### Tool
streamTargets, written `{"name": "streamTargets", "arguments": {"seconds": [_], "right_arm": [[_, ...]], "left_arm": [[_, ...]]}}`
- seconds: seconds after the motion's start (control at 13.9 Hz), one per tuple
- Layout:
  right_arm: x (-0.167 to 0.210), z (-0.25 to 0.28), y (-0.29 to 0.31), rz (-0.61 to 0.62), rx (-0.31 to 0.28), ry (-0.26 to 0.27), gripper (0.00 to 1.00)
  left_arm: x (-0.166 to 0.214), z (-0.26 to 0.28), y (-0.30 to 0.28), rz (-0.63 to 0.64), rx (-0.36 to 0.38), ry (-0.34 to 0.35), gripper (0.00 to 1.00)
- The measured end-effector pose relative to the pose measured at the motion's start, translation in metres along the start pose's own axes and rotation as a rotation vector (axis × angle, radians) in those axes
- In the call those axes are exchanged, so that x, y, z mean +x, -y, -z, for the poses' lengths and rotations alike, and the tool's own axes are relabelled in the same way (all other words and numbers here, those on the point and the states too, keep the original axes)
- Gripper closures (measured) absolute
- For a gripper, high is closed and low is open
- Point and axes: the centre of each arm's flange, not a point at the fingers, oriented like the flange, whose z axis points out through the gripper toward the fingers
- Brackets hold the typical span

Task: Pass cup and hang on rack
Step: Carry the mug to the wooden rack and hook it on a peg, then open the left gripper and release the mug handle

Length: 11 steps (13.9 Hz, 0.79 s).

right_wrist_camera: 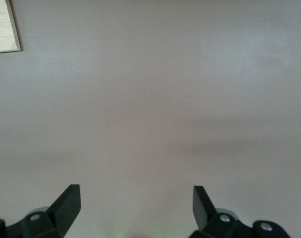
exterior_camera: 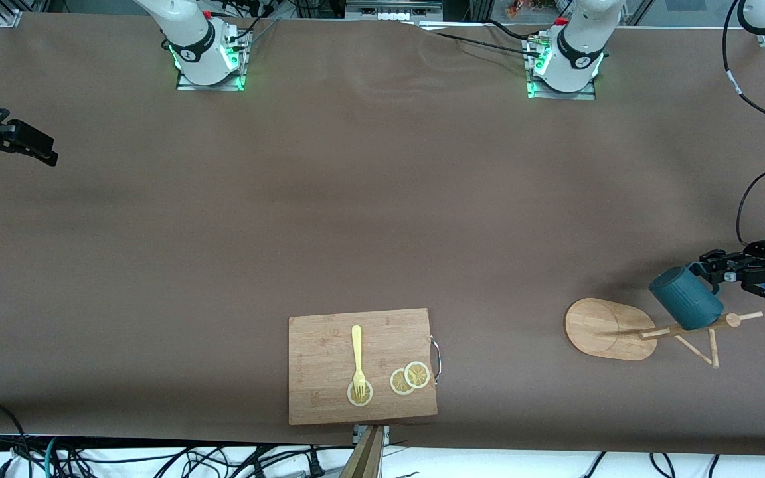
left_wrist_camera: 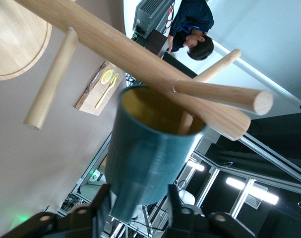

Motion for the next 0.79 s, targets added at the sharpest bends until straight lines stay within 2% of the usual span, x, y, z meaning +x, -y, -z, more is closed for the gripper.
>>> {"name": "streamTargets", "arguments": {"seconds": [0.29,0.43,0.79], "right_arm": [[0.0,0.0,0.0,0.0,0.0,0.0,0.0],[0.0,0.0,0.0,0.0,0.0,0.0,0.0],[0.0,0.0,0.0,0.0,0.0,0.0,0.0]], "left_arm": [[-0.001,0.008,0.002,0.001,0.038,-0.008,0.01],[-0.003,0.014,-0.004,-0.02,0.132,-0.012,0.0],[-0.019,0.03,-0.054,-0.127,0.508,-0.05,0.0]]}}
